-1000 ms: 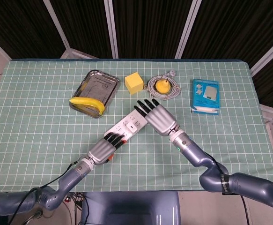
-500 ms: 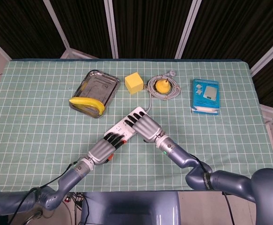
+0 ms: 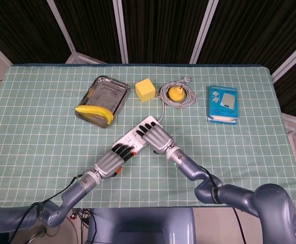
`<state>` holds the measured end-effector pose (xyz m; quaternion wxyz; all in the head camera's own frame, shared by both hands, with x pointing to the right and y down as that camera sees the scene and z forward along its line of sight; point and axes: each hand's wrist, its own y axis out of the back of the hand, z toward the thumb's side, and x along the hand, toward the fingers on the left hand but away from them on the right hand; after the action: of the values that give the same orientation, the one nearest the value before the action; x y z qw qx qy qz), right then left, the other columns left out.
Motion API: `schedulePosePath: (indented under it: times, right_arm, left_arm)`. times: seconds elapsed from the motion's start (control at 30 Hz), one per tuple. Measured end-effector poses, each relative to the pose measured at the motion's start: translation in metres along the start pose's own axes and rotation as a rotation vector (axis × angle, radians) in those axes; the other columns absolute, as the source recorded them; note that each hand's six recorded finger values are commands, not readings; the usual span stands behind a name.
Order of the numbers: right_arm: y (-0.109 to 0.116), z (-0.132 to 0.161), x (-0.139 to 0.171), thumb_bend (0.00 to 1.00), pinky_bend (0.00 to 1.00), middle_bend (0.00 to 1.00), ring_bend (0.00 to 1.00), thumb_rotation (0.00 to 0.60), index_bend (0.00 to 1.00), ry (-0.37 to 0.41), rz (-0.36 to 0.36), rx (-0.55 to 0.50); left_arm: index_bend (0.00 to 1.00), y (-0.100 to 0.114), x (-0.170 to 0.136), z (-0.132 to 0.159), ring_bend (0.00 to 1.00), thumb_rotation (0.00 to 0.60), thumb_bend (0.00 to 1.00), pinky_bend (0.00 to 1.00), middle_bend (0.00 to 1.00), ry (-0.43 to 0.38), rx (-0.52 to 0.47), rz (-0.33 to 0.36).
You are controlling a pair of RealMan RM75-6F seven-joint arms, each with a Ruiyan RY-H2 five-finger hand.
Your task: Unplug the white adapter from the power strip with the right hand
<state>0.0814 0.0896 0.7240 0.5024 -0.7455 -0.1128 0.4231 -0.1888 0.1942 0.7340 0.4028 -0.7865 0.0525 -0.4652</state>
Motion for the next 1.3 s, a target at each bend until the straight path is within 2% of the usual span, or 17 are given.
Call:
schedulePosePath:
  times: [0.27,0.67,0.9,1.2,1.3]
  right_arm:
    - [-0.01,-0.001,-0.005,0.2,0.29,0.22,0.23,0.6,0.27,-0.015,0.011,-0.026]
    - [-0.015,0.004,-0.01,0.22,0.29,0.22,0.23,0.6,0.3,-0.018,-0.01,-0.083]
    - [-0.015,0.004,-0.014,0.31,0.29,0.22,0.23,0.6,0.32,-0.034,-0.033,-0.092]
    - [-0.016,0.002,-0.017,0.31,0.29,0.22,0.23,0.6,0.34,-0.048,-0.049,-0.086]
    - [-0.019,0.002,-0.018,0.36,0.29,0.23,0.23,0.6,0.36,-0.049,-0.046,-0.091]
  left_arm:
    - [0.1,-0.002,0.0,-0.001,0.0,0.6,0.58,0.12,0.05,0.002,-0.005,-0.004]
    - [0.1,-0.003,0.001,-0.002,0.0,0.6,0.58,0.12,0.05,0.003,-0.007,-0.003]
    - [0.1,-0.004,0.001,-0.003,0.0,0.6,0.58,0.12,0.05,0.006,-0.01,-0.006]
    - [0.1,-0.006,0.002,-0.002,0.0,0.6,0.58,0.12,0.05,0.004,-0.011,-0.01]
    - [0.1,-0.006,0.002,-0.002,0.0,0.6,0.58,0.12,0.05,0.003,-0.01,-0.01]
